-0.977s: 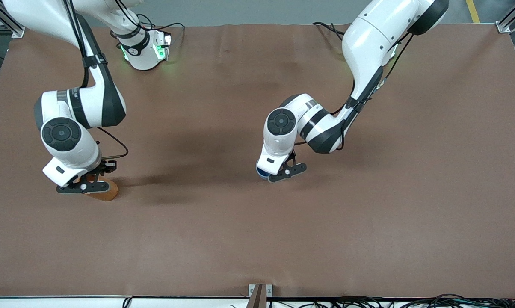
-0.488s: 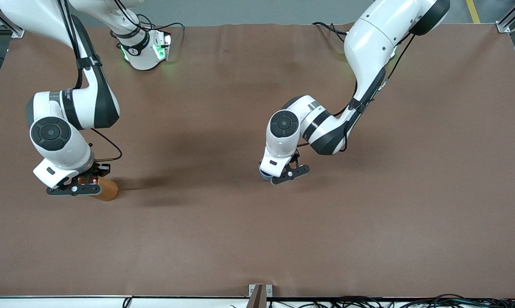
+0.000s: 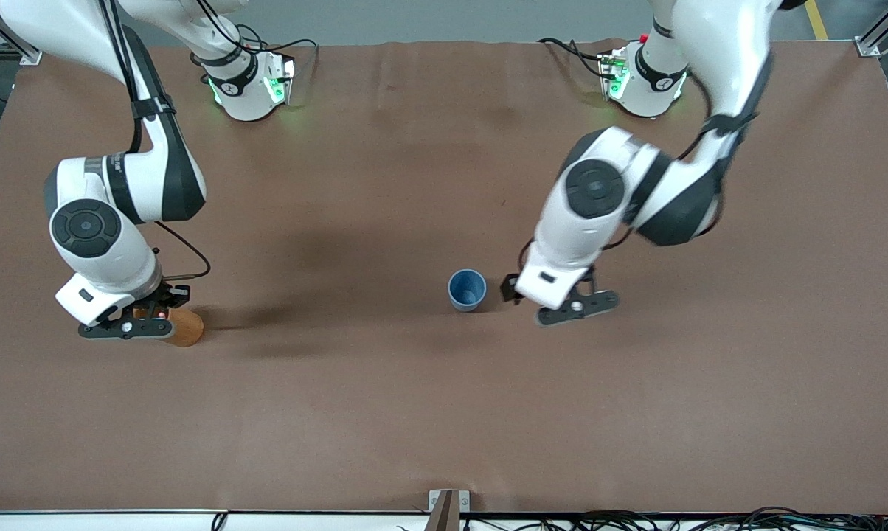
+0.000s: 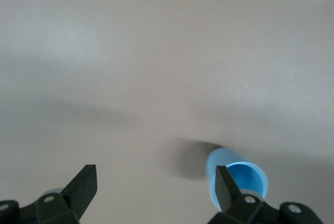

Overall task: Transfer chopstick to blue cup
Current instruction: 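Slide the blue cup toward the table middle while the right gripper grasps the chopstick, then open the left gripper and raise it away from the blue cup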

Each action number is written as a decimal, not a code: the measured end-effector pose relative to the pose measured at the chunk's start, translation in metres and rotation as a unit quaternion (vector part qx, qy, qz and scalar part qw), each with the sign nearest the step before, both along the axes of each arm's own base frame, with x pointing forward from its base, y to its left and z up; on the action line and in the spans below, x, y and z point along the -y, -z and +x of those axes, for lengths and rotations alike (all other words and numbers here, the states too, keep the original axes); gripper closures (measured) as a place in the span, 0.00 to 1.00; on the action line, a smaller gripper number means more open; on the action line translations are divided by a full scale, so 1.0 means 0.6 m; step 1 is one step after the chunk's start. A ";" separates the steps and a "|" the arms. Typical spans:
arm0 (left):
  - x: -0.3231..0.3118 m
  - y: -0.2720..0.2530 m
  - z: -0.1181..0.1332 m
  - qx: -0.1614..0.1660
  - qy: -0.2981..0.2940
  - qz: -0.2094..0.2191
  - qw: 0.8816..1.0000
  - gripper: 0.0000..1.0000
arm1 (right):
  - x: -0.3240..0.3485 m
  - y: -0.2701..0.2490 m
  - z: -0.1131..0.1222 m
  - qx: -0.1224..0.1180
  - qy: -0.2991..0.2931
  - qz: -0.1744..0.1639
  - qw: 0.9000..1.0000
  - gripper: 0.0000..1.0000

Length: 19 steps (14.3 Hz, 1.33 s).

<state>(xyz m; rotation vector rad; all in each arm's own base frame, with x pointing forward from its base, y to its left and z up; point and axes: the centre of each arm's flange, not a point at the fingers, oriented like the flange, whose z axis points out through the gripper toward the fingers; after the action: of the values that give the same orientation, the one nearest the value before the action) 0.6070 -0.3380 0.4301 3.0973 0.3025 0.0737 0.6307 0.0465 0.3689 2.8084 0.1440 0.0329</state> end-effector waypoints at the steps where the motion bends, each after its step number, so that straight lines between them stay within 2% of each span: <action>1: -0.040 -0.032 0.006 -0.002 0.017 0.001 1.000 0.00 | 0.000 0.000 0.000 0.001 0.000 0.000 1.000 0.79; 2: -0.084 -0.061 0.012 -0.004 0.033 0.001 0.999 0.00 | 0.000 0.000 0.001 0.002 0.000 0.001 1.000 0.80; 4: -0.182 -0.113 0.024 -0.012 0.070 -0.001 0.997 0.00 | 0.001 -0.001 0.001 0.004 0.000 0.001 1.000 0.94; 7: -0.315 -0.182 0.017 -0.025 0.132 0.003 0.991 0.00 | 0.003 -0.001 0.002 0.005 0.002 0.001 1.000 0.93; 9: -0.379 -0.237 -0.007 -0.027 0.165 0.008 0.986 0.00 | 0.004 0.000 0.002 0.004 0.002 0.001 1.000 0.89; 10: -0.404 -0.269 -0.024 -0.025 0.175 0.009 0.984 0.00 | 0.003 0.002 0.003 0.004 0.002 0.001 1.000 0.84; 15: -0.431 -0.410 -0.134 -0.011 0.198 0.012 0.980 0.00 | 0.002 0.006 0.007 0.005 0.001 0.002 1.000 0.82; 19: -0.414 -0.409 -0.147 -0.015 0.207 0.013 0.978 0.00 | 0.001 0.007 0.015 0.008 0.001 0.001 1.000 0.83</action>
<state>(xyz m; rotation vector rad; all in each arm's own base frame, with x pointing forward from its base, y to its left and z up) 0.5191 -0.0898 0.6757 3.1124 -0.3467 0.0197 0.6399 0.0462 0.3648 2.8105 0.1389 0.0546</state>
